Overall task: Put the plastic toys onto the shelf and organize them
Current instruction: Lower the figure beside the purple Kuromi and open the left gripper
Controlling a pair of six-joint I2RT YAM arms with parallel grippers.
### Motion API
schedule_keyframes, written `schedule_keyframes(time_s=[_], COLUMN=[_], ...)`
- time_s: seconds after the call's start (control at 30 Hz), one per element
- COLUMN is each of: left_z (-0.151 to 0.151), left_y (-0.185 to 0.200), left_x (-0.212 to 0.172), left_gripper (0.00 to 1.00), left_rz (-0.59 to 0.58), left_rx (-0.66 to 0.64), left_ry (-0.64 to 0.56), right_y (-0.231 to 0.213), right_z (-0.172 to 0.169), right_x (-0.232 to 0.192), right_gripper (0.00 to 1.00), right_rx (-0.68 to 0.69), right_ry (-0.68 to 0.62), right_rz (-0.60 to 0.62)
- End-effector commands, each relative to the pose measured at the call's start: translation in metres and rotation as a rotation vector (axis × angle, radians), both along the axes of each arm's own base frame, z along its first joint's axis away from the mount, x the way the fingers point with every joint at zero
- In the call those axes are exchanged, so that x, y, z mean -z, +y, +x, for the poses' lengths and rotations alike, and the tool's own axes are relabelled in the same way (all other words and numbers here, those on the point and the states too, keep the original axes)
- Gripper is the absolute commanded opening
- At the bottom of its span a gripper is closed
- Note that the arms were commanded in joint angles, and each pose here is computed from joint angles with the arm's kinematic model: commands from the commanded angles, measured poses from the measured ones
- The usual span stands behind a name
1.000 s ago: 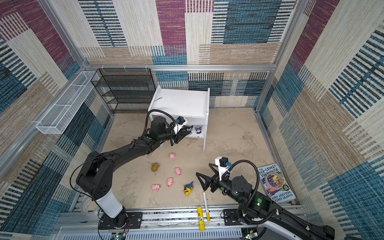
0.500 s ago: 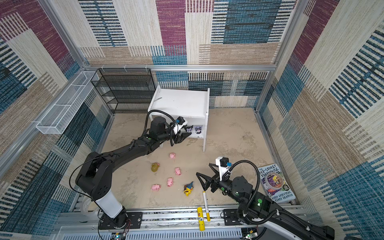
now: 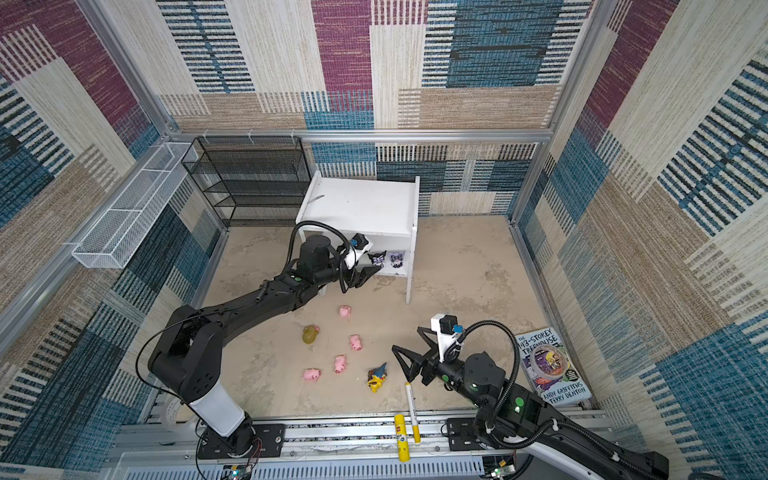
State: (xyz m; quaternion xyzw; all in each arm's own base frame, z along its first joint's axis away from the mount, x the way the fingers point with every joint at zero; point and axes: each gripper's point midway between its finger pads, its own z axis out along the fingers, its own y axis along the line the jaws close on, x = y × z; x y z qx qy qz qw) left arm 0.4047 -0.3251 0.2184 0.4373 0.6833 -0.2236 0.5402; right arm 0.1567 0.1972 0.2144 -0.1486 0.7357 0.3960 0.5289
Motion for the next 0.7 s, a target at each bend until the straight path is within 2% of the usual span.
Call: schedule_keyframes(time_s=[0.0,0.67], left_z=[0.006,0.016], left_y=[0.003,0.004], left_x=[-0.012,-0.006], left_gripper=[0.71,0.72], left_rz=[-0.014,0.001], left_rx=[-0.028,-0.066], left_ry=[-0.052,-0.053], right_y=[0.002,0.0], right_z=[0.0,-0.002], right_x=[-0.01,-0.011], right_gripper=[1.0,1.0], right_rx=[-0.008,-0.011], right_ry=[-0.017,-0.015], right_rz=[0.044,0.054])
